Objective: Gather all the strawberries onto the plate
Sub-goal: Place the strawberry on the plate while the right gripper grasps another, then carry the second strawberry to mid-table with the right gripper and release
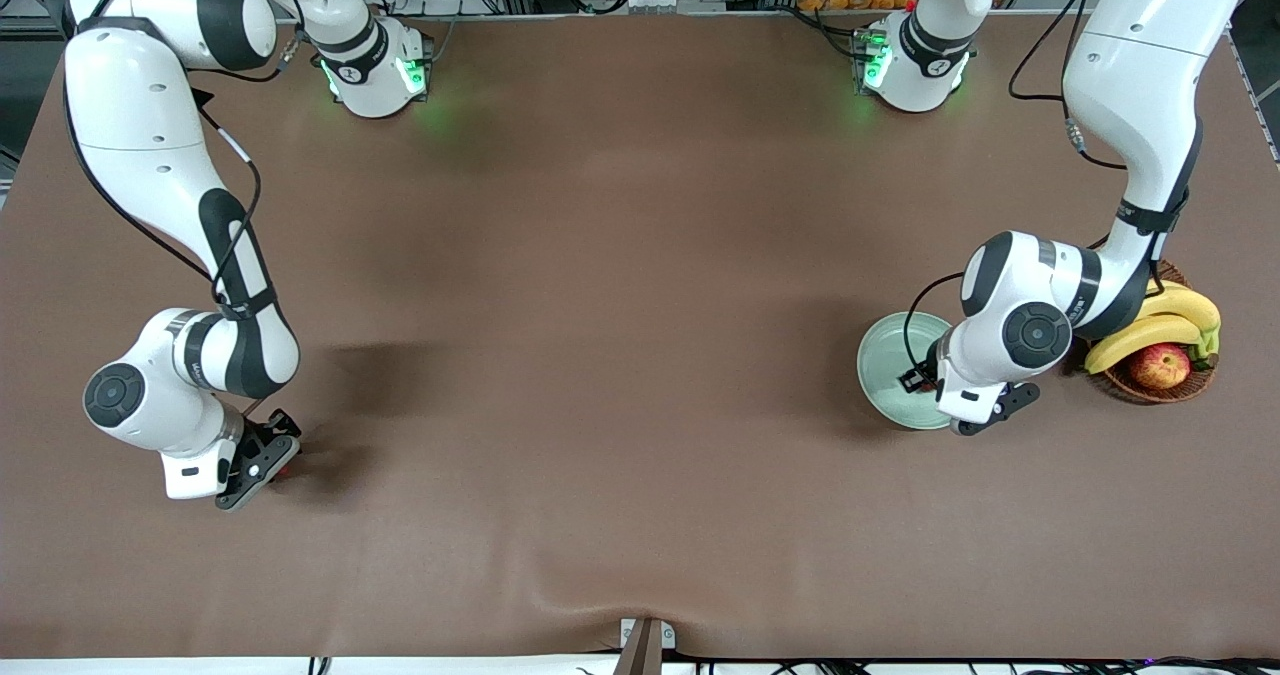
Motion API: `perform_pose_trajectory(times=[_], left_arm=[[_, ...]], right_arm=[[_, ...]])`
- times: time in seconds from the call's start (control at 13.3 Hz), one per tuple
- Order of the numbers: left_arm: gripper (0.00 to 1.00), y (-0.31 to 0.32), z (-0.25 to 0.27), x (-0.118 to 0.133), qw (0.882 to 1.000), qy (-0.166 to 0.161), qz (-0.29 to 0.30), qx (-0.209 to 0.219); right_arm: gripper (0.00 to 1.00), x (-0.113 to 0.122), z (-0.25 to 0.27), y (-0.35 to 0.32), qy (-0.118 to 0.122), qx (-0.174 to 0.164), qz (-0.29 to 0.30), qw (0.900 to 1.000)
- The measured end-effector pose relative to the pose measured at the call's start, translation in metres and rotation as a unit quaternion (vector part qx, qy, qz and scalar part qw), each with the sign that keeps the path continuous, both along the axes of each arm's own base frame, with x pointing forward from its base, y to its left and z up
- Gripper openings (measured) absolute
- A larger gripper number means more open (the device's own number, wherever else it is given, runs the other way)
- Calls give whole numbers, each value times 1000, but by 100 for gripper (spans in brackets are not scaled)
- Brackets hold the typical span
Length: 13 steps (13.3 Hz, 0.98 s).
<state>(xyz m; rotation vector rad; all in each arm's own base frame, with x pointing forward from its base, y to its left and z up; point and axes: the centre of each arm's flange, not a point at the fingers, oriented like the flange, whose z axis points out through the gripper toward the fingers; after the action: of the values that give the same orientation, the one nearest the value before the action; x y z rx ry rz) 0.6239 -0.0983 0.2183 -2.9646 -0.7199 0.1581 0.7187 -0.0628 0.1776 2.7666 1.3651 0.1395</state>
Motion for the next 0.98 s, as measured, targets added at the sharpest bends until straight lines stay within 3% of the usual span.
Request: perform_pose_trajectory(times=[0.08, 0.23, 0.53, 0.75, 0.98], left_arm=[[81, -2, 10, 3, 1000, -9, -1, 0], [99, -8, 48, 9, 1000, -26, -8, 3], [100, -40, 130, 5, 999, -28, -27, 16], [100, -40, 152, 7, 1000, -15, -21, 18], [100, -52, 169, 7, 999, -8, -27, 15]], right_arm=[[34, 0, 1, 1, 0, 0, 1, 1000], [33, 0, 1, 1, 0, 0, 5, 1000], [33, 4, 4, 12, -5, 3, 15, 1000], [33, 10, 15, 54, -13, 23, 22, 999], [33, 9, 36, 111, -6, 46, -10, 999]])
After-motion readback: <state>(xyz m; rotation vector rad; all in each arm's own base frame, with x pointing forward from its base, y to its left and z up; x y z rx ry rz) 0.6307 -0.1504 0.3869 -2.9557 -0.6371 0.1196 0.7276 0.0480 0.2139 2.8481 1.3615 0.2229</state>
